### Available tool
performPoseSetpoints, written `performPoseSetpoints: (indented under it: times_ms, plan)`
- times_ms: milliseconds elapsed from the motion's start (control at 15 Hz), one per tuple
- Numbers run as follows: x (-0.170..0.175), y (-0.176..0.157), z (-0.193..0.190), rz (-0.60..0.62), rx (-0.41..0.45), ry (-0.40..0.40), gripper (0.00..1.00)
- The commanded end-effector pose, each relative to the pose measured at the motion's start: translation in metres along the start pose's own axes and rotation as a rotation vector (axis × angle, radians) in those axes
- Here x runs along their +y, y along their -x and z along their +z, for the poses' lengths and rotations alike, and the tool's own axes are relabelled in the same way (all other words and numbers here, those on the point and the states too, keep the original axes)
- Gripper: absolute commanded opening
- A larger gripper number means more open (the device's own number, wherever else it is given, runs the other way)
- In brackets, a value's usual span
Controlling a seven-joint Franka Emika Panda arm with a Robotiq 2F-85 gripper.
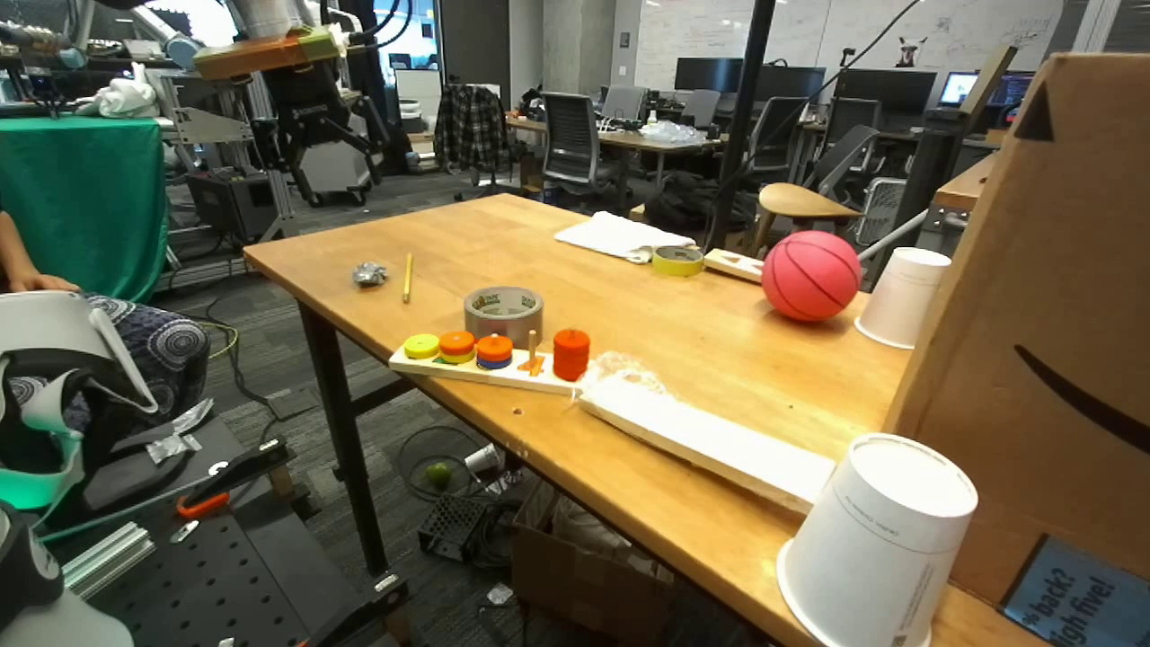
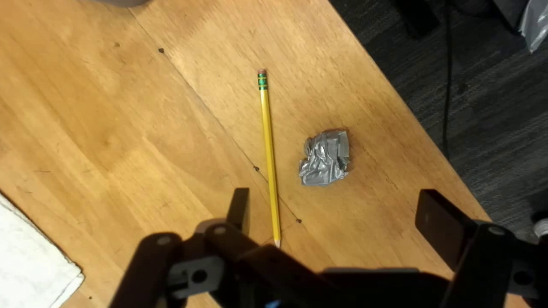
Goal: Move the basketball to the right.
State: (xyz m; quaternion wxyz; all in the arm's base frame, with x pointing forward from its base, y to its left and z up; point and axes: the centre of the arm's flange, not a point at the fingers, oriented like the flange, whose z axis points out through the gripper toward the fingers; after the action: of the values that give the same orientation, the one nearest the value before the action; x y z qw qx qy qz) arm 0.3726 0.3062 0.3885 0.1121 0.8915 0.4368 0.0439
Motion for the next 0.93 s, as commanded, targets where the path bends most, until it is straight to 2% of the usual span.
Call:
performPoseSetpoints:
  times_ms: [0, 533, 867]
  plan:
    - [-0.002, -0.007, -0.002, -0.004, 0.026, -0.035, 1.00]
    - [0.004, -0.019, -0.007, -0.035, 0.035, -0.042, 1.00]
    - [0.039, -0.029, -0.006, -0.016, 0.050, -0.049, 1.00]
